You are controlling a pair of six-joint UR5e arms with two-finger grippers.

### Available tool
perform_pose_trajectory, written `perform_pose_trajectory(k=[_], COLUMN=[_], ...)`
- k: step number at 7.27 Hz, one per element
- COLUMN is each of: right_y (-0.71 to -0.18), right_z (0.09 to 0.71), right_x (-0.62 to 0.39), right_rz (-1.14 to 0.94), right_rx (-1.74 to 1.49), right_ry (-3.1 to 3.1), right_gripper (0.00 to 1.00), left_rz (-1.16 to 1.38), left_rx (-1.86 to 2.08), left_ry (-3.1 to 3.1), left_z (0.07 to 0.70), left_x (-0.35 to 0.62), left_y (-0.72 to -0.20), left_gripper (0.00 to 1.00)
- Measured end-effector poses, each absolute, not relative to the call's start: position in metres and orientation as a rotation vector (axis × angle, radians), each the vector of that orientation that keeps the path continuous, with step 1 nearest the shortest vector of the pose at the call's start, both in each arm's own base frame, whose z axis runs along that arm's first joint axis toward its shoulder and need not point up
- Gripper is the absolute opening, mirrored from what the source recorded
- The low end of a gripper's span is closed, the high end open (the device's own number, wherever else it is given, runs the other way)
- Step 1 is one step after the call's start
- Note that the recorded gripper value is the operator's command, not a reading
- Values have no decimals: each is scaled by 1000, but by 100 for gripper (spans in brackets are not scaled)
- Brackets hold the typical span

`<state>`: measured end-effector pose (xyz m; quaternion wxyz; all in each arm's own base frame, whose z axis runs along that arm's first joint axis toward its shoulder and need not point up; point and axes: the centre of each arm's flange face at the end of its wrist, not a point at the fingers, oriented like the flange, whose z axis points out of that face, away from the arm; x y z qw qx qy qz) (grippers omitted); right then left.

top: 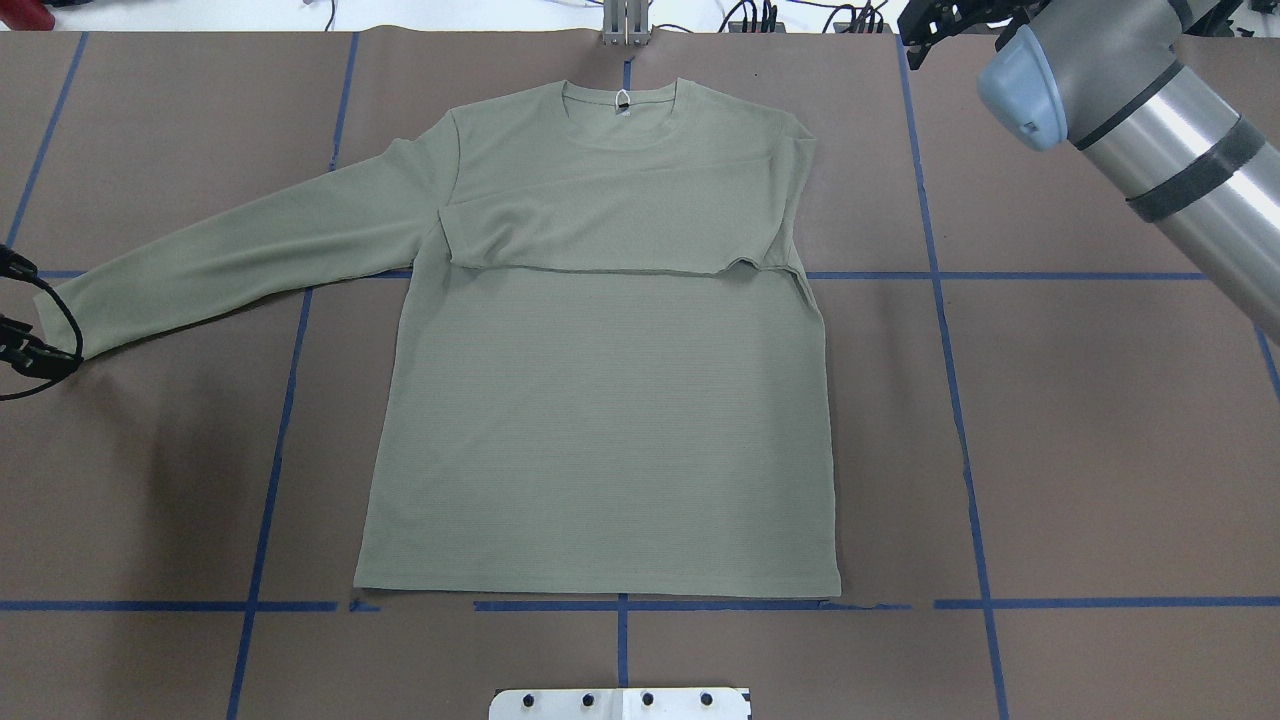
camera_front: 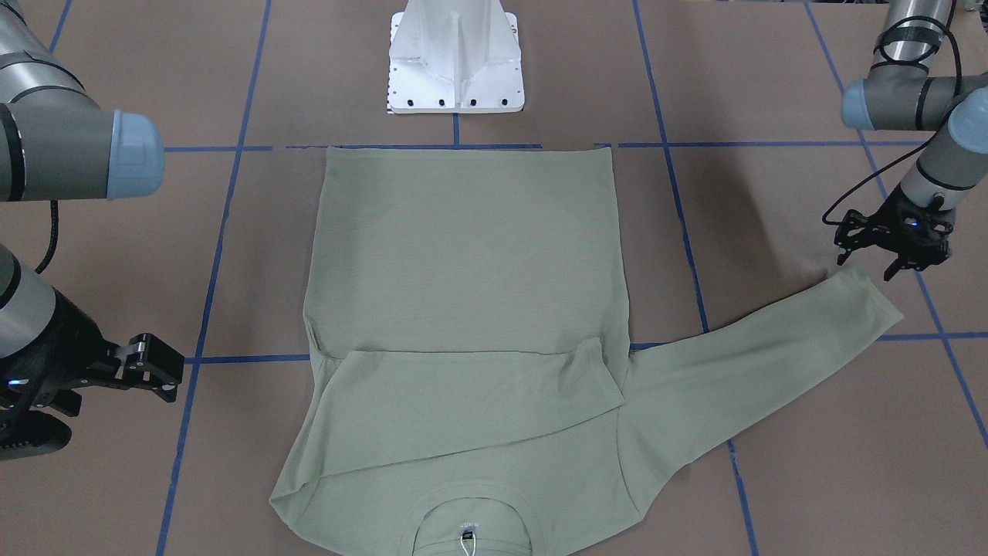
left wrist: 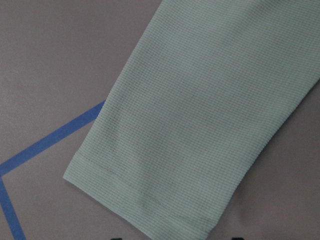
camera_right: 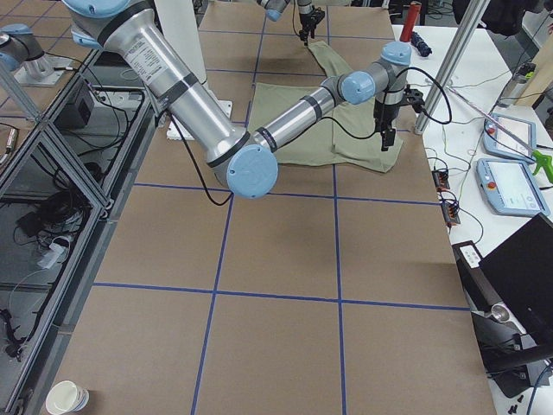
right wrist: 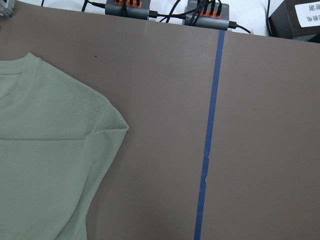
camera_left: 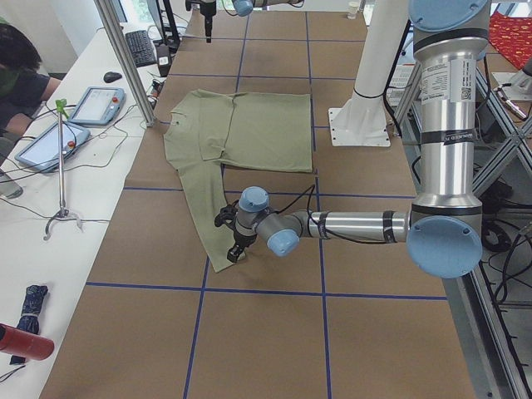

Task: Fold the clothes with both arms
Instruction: 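Lower the left gripper onto the other sleeve cuff and grasp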

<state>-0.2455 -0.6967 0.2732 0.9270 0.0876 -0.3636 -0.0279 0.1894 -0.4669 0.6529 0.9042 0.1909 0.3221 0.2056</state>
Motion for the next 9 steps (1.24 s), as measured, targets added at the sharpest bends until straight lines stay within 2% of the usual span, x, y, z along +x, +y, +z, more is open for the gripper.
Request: perform_pose_trajectory(k=[2,4,5,6,7,9], right_y=[-697,-696,-696,-696,-696,-696], right_z=[273,273,272,272,271,270], right_x=[-246,-247,-247,-247,-248,-248], right_rz=[-57,-57,-57,-55,-55,-48], right_rx=[179,179,180,179,180,178], right_ry=[-745,-745,-745,-746,-746,-748], right_gripper=[100,100,100,100,100,100], left_rz=[427,433,436,438,438,439], left_rx=[393,382,378,377,377,380], left_ry=[666,664,664,664,664,666], left_z=[654,658,659,659,659,658], left_x=[193,197,198,199,199,199], left_y=[-470,-468,-467,-466,-466,-466], left_gripper=[68,66,45,10,0,0])
